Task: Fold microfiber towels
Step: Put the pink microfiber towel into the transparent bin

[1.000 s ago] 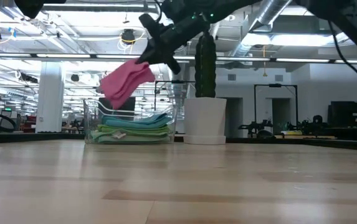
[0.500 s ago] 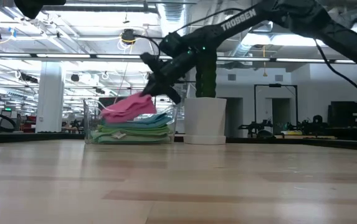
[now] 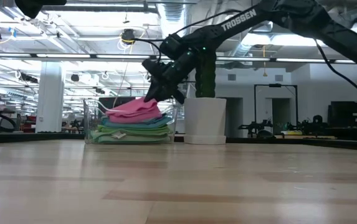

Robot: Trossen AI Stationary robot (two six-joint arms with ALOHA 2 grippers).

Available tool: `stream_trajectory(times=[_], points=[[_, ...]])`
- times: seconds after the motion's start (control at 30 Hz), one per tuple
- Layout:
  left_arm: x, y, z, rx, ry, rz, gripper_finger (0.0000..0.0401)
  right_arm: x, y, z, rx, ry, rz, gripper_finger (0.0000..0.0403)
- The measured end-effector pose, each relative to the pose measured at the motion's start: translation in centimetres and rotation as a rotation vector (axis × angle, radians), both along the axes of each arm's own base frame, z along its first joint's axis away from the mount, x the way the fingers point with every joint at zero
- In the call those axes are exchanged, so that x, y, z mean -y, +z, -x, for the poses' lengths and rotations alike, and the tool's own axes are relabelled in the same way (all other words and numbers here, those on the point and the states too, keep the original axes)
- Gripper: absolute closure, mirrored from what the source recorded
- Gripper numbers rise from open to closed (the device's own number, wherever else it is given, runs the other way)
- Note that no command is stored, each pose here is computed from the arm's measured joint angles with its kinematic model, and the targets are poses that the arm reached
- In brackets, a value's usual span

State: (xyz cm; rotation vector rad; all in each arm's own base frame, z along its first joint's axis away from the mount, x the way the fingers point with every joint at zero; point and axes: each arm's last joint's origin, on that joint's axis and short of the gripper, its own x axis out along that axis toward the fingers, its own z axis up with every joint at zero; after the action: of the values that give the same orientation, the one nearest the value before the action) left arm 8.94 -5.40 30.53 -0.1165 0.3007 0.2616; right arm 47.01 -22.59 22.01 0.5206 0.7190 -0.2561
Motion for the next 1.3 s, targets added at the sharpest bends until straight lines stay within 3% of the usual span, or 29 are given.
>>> stream_trajectory(times=[0.33, 0.53, 0.87, 1.03, 1.17, 1.3], points=[[0.0, 0.0, 0.0, 0.002, 0.002, 0.006, 0.0273, -0.8, 0.2, -0.4, -0.061, -0.074, 0.149, 0.0213], [0.0, 0.0, 0.0, 0.003, 0.003, 0.010, 0.0273, -1.1, 0.5, -0.4, -0.089, -0.115, 0.175, 0.0196], [0.0, 0.0, 0.0, 0.003, 0.005, 0.012, 0.0273, -4.2, 5.5, -2.2, -0.008, -0.117, 0.353, 0.0238], [0.0, -0.2, -0.1, 0.001, 0.012, 0.007, 0.0273, -4.9, 2.4, -2.8, -0.161, -0.091, 0.430, 0.0286], [0.0, -0.6, -0.1, 0.002, 0.031, 0.002, 0.0273, -4.3, -1.6, -3.3, -0.257, -0.083, 0.407, 0.0312], [0.0, -0.6, -0.1, 0.006, 0.036, 0.008, 0.0273, -3.9, -3.1, -3.5, -0.278, -0.068, 0.387, 0.0323]])
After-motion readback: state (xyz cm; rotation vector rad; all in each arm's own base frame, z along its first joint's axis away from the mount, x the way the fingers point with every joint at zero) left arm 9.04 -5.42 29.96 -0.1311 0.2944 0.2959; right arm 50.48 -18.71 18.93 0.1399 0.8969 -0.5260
